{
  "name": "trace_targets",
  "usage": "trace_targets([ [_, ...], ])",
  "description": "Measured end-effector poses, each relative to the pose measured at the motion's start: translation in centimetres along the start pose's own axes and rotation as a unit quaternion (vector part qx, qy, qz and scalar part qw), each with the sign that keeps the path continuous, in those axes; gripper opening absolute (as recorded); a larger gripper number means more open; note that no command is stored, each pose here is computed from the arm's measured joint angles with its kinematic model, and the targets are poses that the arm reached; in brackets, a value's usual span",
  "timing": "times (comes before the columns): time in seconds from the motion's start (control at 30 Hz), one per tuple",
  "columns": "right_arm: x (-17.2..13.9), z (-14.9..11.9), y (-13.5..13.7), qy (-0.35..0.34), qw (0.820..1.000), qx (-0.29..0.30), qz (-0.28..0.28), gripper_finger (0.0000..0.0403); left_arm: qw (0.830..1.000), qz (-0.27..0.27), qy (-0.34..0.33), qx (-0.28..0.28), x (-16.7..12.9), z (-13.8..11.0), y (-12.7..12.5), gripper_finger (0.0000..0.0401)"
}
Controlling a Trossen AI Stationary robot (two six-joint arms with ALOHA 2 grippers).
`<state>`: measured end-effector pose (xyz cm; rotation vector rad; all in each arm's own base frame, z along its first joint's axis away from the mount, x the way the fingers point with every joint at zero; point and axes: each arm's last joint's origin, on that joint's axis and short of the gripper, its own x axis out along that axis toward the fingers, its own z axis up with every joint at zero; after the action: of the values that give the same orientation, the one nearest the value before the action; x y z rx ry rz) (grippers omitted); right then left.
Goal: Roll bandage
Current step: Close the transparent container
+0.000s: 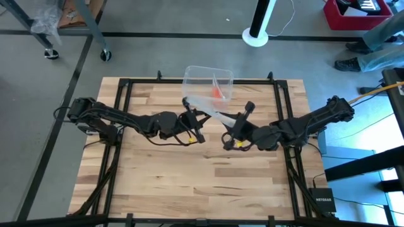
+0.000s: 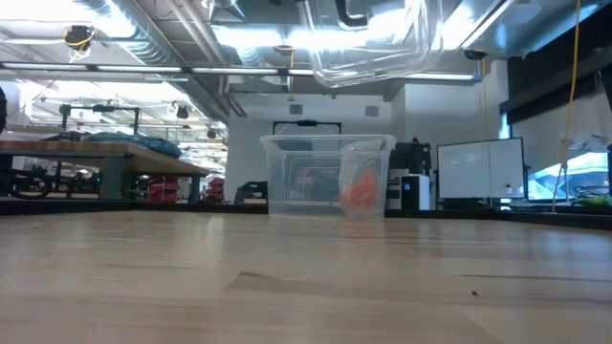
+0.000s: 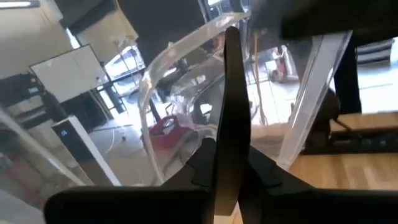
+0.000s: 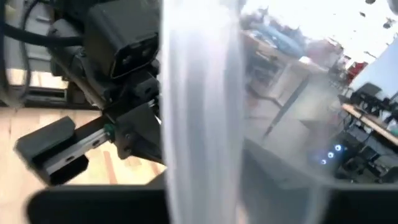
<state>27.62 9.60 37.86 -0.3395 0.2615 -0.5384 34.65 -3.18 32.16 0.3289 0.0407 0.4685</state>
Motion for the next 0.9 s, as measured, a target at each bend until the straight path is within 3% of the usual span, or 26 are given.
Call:
trace_targets([
  [0.23,-3.2,1.5,-2.1,-0.005,0.999,-0.041,-0.001,0.018,0.999,-0.006,0.03,0.027,-1.4,0.8,1.4,0.0019],
  [0.4,-4.7,1.7,-4.7,0.012,0.999,-0.03,-0.005,0.0231,0.995,-0.006,0.093,0.028,-2.4,1.8,3.8,0.002],
  [0.53,-4.9,0.6,-7.0,0.048,0.998,-0.026,-0.026,0.0245,0.981,-0.025,0.191,0.018,-2.7,3.7,6.7,0.0022],
  [0.7,-3.9,-1.4,-9.4,0.119,0.991,-0.031,-0.058,0.0238,0.955,-0.09,0.281,-0.038,-2.5,5.4,10.9,0.002],
  [0.9,-1.5,-4.9,-10.9,0.165,0.983,-0.018,-0.077,0.0229,0.924,-0.086,0.37,-0.049,-1.1,5.1,15.5,0.0022],
])
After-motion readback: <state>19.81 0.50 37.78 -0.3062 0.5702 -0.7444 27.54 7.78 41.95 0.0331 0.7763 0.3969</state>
